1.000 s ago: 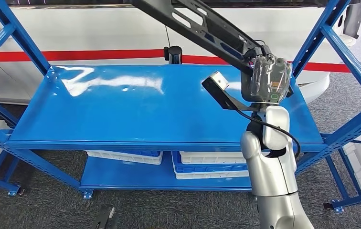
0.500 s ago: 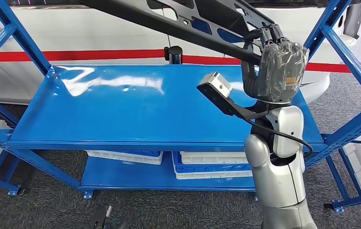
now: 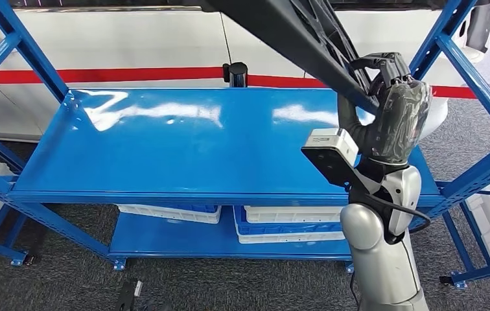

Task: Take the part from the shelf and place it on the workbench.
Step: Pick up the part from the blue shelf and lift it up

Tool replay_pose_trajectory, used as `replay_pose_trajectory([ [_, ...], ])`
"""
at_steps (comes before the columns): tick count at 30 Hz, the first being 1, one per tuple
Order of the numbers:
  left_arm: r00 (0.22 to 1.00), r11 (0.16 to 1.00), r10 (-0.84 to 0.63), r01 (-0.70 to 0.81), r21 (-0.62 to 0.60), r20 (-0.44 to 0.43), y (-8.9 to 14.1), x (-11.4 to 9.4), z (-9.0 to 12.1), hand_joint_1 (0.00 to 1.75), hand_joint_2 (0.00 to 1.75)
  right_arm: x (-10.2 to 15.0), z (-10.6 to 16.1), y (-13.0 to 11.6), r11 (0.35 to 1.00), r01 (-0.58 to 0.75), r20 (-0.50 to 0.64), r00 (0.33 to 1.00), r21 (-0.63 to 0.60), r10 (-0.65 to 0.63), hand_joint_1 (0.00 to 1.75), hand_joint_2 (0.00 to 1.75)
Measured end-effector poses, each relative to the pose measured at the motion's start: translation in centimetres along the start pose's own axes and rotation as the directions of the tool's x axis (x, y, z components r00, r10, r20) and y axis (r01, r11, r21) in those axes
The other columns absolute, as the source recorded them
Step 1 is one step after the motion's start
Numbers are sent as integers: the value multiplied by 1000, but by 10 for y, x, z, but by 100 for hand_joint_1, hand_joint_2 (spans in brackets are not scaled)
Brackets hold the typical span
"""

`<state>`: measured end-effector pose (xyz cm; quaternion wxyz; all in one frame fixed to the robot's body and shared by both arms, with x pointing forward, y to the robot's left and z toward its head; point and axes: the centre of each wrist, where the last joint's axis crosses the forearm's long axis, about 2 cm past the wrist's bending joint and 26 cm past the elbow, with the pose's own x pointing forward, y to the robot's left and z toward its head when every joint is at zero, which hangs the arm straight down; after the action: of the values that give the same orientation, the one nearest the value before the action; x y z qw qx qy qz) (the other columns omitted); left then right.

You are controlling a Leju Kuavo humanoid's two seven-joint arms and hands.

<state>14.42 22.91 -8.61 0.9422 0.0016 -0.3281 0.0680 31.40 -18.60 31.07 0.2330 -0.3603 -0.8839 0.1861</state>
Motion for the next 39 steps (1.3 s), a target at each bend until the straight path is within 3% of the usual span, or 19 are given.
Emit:
replay_pose_trajectory([
  [14, 1000, 999, 21, -22, 25, 14, 7, -5, 1, 0, 175, -4, 6, -8, 986, 163, -7, 987, -26, -163, 175, 175],
  [39, 998, 996, 66, -67, 57, 23, 19, -12, 3, 0, 175, -9, 3, -11, 977, 211, 4, 977, -39, -211, 175, 175],
])
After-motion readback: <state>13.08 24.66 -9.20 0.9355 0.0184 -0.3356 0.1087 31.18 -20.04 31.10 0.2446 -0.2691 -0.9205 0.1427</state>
